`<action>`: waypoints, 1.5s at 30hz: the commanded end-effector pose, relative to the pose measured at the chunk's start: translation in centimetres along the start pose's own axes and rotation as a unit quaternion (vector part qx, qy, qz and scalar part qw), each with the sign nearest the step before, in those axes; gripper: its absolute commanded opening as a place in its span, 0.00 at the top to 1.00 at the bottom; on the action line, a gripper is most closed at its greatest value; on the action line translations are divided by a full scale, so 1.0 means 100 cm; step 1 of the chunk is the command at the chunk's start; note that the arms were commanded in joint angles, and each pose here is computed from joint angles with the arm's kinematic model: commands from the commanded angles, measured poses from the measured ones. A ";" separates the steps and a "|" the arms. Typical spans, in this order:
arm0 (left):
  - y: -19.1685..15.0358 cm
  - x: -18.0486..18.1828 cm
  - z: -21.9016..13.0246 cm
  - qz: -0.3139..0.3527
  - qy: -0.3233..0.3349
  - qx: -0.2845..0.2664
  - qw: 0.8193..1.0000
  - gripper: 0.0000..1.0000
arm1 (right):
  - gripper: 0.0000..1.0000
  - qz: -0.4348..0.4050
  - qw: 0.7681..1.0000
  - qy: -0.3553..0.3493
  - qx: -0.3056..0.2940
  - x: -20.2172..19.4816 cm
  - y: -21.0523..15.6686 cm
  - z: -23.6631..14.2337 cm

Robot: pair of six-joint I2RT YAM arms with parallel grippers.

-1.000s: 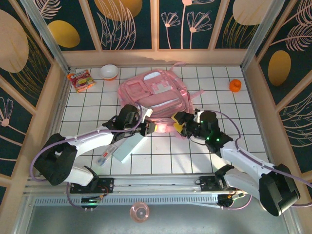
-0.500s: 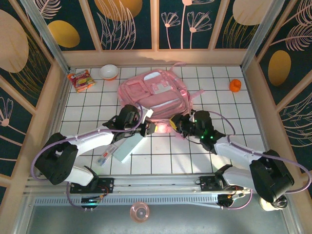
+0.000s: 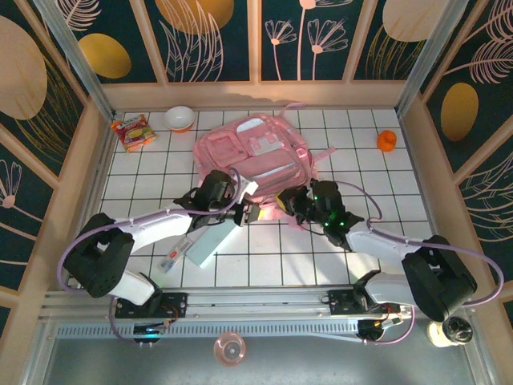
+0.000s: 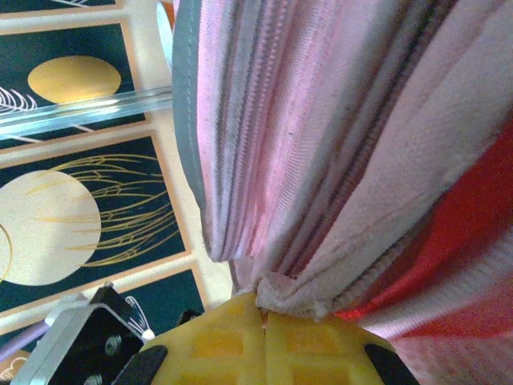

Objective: Pack books, pencil case, and school supplies into a backpack

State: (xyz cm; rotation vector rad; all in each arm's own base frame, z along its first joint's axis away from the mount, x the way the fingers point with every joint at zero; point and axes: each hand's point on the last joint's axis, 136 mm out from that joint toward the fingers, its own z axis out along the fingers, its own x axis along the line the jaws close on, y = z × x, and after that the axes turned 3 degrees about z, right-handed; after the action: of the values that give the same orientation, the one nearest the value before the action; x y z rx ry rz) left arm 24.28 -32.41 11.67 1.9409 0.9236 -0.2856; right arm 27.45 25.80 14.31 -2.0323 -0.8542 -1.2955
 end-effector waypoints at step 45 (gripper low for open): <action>0.024 0.055 0.035 0.485 0.156 0.057 0.858 0.23 | 0.62 -0.283 0.954 -0.102 -0.009 0.006 0.031 -0.081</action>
State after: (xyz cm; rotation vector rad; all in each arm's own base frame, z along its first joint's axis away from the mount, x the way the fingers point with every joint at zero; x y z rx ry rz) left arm 28.68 -32.40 7.57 2.3846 0.0345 0.5138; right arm 25.54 18.54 17.79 -2.0034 -1.6144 -1.3728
